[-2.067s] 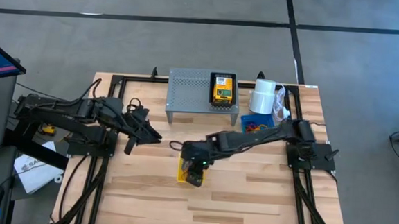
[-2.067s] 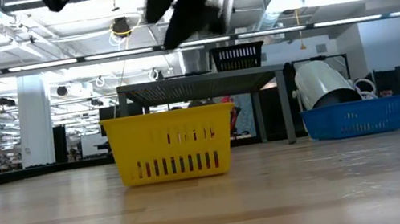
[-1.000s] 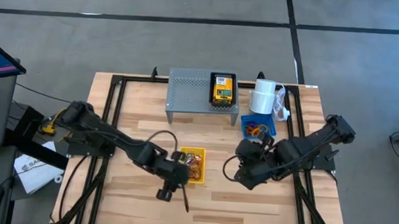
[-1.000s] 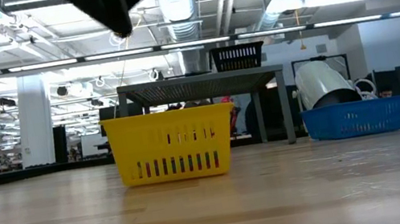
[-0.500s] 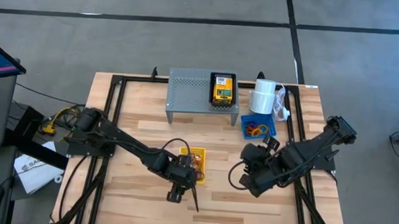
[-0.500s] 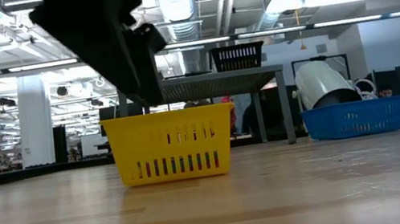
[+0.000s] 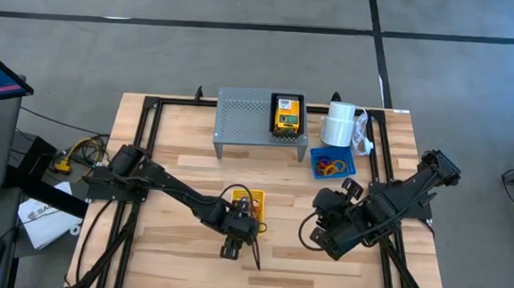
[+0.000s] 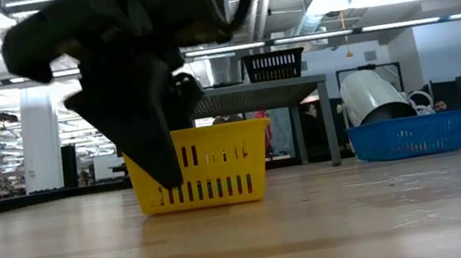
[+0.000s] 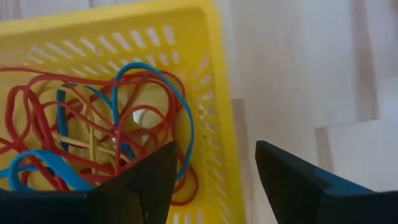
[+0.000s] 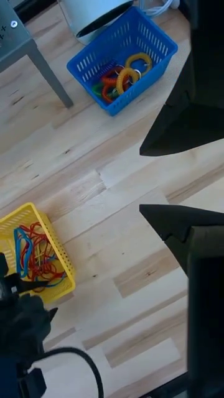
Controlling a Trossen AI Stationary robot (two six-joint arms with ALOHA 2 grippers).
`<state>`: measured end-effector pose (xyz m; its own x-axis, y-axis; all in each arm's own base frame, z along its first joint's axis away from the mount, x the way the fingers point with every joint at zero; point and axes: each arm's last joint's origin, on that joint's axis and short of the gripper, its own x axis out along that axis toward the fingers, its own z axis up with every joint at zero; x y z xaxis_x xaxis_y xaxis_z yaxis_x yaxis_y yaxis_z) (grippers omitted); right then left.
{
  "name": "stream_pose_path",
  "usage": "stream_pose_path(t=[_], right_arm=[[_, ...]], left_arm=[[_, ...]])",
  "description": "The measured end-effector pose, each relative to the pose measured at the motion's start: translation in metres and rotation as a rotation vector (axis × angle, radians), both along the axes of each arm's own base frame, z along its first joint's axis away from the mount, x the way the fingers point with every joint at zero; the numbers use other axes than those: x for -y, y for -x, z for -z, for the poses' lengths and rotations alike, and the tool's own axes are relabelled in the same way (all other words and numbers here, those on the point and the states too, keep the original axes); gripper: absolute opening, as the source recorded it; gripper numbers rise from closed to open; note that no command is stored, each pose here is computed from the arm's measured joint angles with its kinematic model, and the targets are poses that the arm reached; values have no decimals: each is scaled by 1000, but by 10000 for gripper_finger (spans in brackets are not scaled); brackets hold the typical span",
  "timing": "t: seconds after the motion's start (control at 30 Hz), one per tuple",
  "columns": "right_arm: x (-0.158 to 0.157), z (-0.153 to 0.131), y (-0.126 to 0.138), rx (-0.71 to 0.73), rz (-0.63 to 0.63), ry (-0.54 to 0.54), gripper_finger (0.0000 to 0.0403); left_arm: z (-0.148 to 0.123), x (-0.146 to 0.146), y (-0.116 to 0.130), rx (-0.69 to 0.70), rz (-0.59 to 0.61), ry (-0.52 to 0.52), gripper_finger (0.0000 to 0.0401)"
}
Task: Pick & Place Office Desk Supplies
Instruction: Put the yellow basket on the shelf
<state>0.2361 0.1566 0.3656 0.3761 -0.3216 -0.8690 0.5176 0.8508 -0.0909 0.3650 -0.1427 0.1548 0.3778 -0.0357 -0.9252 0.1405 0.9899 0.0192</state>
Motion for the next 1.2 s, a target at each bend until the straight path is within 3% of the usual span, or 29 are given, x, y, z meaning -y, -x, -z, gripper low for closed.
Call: stream_pose_path(t=[0.23,0.73,0.97,1.2], right_arm=[[0,0,0,-1,0,-3,132],[0,0,0,-8,-17,4,132],[0,0,0,-10,-24,7,132],[0,0,0,-17,-43,15,132]], left_arm=[[6,-6,-4,-3,-18,0,177],[19,-13,1,-20,-16,35,12],[13,-15,4,-22,-17,23,2],[-24,-20,16,34,-37,12,1]])
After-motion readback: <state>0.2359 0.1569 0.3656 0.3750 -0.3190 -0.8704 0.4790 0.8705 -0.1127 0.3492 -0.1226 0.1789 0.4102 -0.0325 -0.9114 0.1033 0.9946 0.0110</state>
